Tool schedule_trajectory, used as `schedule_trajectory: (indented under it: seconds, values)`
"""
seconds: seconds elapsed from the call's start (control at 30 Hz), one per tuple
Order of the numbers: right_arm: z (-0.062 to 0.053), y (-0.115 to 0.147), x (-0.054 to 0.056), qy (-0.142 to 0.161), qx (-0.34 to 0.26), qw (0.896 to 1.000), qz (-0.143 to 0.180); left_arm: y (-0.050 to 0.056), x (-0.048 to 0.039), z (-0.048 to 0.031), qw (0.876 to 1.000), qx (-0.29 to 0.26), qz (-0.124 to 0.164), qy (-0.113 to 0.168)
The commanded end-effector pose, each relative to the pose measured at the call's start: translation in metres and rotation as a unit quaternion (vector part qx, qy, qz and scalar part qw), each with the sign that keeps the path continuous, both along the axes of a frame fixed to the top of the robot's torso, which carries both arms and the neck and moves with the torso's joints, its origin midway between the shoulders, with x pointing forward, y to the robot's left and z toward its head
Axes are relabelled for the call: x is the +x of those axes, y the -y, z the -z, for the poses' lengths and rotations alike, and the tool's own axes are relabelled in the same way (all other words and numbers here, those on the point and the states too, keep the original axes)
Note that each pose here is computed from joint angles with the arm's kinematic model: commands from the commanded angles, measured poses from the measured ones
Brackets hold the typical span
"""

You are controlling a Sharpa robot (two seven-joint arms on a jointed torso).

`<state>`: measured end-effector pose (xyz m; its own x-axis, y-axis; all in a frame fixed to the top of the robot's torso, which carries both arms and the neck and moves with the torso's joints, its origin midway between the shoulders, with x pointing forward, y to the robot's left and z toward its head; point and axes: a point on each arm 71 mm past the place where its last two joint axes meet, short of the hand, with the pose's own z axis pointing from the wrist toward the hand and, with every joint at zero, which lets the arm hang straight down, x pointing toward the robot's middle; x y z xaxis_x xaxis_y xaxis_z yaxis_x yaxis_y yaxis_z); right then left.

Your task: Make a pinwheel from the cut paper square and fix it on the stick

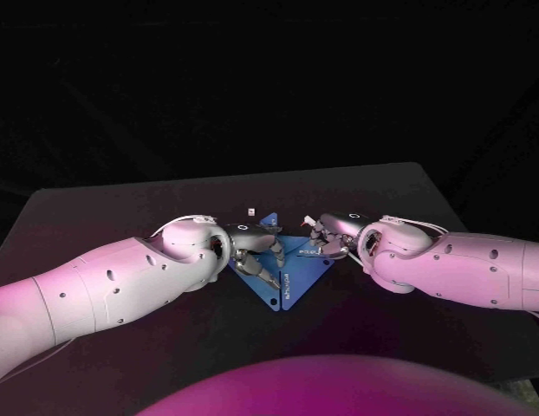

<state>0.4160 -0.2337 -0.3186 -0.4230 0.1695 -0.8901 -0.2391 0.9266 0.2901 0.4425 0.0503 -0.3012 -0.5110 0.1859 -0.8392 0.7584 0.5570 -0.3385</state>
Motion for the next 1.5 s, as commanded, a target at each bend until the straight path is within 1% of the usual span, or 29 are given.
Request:
schedule_trajectory:
  seconds: [0.03, 0.77, 1.5]
  values:
    - [-0.001, -0.001, 0.001, 0.011, -0.001, 1.0, -0.006, 0.001, -0.0001, -0.001, 1.0, -0.001, -0.002, 0.007]
    - [0.0, -0.007, 0.006, 0.016, 0.0, 1.0, -0.012, 0.004, -0.0019, -0.0015, 1.0, -0.002, 0.002, 0.005]
    - [0.001, -0.007, 0.013, 0.022, -0.005, 1.0, -0.012, 0.004, -0.0023, -0.0019, 1.0, -0.006, 0.002, 0.003]
